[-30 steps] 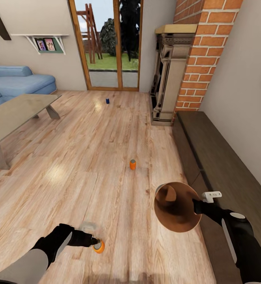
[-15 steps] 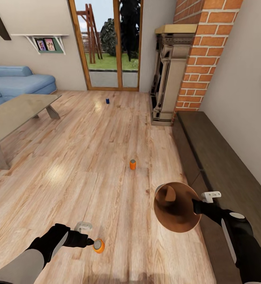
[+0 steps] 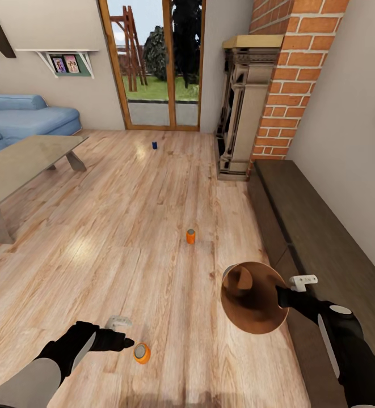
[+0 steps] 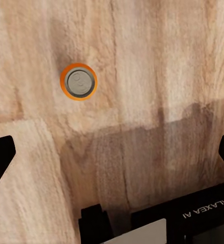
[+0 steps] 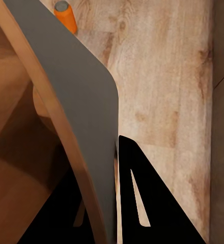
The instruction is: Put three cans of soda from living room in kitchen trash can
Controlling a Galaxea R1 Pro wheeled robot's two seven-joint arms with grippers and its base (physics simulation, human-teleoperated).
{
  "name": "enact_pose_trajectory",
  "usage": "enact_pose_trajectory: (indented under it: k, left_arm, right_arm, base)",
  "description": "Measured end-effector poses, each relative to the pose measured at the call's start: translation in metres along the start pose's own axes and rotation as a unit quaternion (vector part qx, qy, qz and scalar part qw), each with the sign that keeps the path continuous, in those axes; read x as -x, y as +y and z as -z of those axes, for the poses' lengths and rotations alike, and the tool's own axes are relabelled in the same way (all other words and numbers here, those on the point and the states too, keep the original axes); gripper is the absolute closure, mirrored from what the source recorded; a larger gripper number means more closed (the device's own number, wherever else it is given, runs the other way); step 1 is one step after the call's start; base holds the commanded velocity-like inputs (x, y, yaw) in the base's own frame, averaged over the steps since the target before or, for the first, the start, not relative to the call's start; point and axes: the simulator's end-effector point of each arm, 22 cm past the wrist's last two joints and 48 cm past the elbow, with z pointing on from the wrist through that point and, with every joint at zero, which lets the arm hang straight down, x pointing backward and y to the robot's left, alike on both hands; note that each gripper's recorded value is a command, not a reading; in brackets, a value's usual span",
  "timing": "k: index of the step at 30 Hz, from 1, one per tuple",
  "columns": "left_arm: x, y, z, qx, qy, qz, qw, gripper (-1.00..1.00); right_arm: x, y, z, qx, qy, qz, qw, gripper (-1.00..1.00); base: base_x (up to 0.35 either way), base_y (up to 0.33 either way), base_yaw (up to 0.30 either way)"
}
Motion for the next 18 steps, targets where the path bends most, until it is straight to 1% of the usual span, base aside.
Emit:
enact_pose_trajectory:
  k: [2,5,7,9,10,11,12,13,14,15,18]
  left_arm:
    - [0.005,0.004,0.002,0.002,-0.01,-0.003,0.9999,-1.0]
    - [0.007,0.009,0.004,0.006,-0.012,-0.004,0.9999,-1.0]
    - [0.014,0.028,0.012,0.019,-0.008,0.0,0.9998,-1.0]
    - [0.02,0.042,0.021,0.03,0.006,0.01,0.9995,-1.0]
    - [0.03,0.056,0.036,0.041,0.034,0.032,0.9981,-1.0]
    - [0.042,0.063,0.046,0.047,0.042,0.043,0.997,-1.0]
    - [0.047,0.067,0.051,0.051,0.045,0.047,0.9966,-1.0]
    - [0.054,0.075,0.059,0.058,0.048,0.053,0.9958,-1.0]
    - [0.057,0.079,0.062,0.061,0.049,0.056,0.9954,-1.0]
    - [0.065,0.091,0.072,0.077,0.049,0.061,0.994,-1.0]
    - [0.069,0.096,0.074,0.089,0.045,0.06,0.9932,-1.0]
  right_arm:
    - [0.0,0.0,0.0,0.0,0.0,0.0,1.0,1.0]
    - [0.0,0.002,0.0,0.001,0.0,-0.001,1.0,1.0]
    - [-0.001,0.004,-0.001,0.004,0.001,-0.001,1.0,1.0]
    - [-0.001,0.008,-0.002,0.007,0.002,0.002,1.0,1.0]
    - [-0.001,0.014,-0.004,0.011,0.004,0.011,0.9999,1.0]
    - [-0.002,0.02,-0.004,0.018,0.006,0.01,0.9998,1.0]
    - [-0.001,0.022,-0.005,0.021,0.005,0.009,0.9997,1.0]
    - [-0.002,0.023,-0.005,0.02,0.006,0.013,0.9997,1.0]
    - [-0.002,0.022,-0.005,0.018,0.007,0.017,0.9997,1.0]
    - [-0.003,0.023,-0.005,0.018,0.008,0.02,0.9996,1.0]
    - [-0.002,0.024,-0.005,0.02,0.007,0.017,0.9996,1.0]
  base:
    - [0.0,0.0,0.0]
    - [0.0,0.0,0.0]
    - [0.0,0.0,0.0]
    - [0.0,0.0,0.0]
    - [0.0,0.0,0.0]
    - [0.0,0.0,0.0]
    - [0.0,0.0,0.0]
    - [0.0,0.0,0.0]
    - [0.0,0.0,0.0]
    - [0.0,0.0,0.0]
    - [0.0,0.0,0.0]
